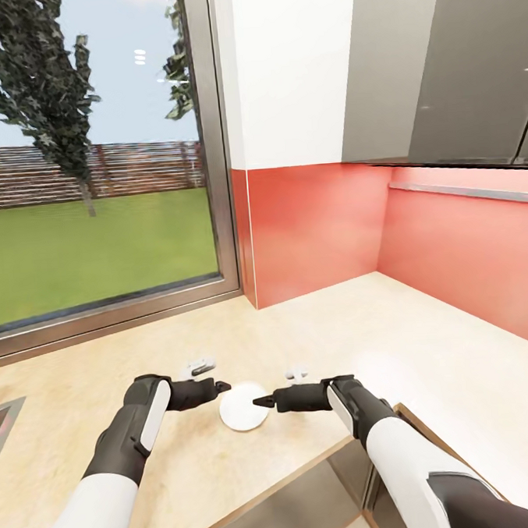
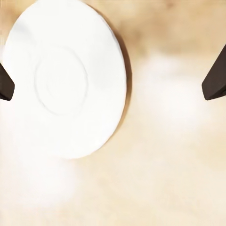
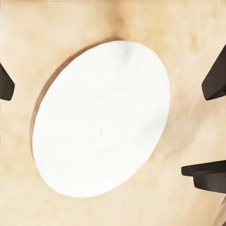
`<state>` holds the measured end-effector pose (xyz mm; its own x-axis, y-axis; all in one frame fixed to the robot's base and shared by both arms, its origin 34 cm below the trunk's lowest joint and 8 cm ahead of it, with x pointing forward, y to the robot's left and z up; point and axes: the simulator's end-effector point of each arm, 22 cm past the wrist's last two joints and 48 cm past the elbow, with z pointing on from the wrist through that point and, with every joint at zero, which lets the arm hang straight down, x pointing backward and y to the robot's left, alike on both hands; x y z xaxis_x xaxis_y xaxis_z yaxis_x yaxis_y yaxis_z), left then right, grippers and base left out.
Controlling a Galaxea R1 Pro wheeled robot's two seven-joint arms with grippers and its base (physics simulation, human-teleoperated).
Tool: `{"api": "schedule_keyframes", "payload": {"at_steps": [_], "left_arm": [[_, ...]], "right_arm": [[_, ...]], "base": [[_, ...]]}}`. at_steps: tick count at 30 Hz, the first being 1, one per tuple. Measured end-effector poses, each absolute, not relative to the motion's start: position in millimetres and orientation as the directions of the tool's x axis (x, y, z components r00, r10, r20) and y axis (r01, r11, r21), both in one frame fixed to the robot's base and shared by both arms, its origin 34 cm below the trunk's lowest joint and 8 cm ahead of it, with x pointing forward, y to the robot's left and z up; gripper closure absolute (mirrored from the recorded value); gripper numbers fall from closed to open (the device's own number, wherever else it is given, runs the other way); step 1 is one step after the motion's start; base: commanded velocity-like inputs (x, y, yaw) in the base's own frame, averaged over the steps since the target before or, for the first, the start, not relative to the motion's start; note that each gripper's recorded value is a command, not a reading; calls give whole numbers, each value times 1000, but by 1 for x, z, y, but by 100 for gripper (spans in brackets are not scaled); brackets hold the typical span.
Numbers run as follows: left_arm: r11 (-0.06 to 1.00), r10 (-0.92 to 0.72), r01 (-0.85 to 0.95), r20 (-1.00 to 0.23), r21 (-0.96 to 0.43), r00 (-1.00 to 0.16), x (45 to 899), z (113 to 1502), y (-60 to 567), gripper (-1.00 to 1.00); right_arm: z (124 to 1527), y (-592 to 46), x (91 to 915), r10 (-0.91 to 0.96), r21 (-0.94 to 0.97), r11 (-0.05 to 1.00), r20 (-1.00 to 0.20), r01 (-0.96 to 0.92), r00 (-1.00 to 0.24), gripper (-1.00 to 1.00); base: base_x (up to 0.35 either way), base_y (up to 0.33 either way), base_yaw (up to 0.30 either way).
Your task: Set up a coffee station on the kitchen countertop: keep the coffee maker on the countertop, move the bottle of coffee from the kitchen shelf to the counter next to the coffee maker, place a paper coffee filter on top of the coffee maker, put the saucer next to the coffee maker with the coffee cup on the saucer, and place the electric kettle next to the coffee maker.
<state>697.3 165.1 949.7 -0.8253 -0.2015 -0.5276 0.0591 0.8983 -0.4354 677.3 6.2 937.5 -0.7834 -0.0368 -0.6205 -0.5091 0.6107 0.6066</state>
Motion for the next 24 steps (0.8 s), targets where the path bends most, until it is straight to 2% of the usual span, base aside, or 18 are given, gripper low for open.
{"api": "schedule_keyframes", "payload": {"at_steps": [7, 24], "left_arm": [[879, -225, 36, -479, -476, -849, 689, 933, 157, -100], [852, -266, 29, -478, -523, -837, 693, 933, 150, -100]], "right_arm": [[935, 7, 676, -38, 610, 610, -615, -505, -788, -100], [927, 9, 672, -40, 600, 608, -631, -520, -775, -100]], "base": [[0, 0, 0], [0, 0, 0]]}}
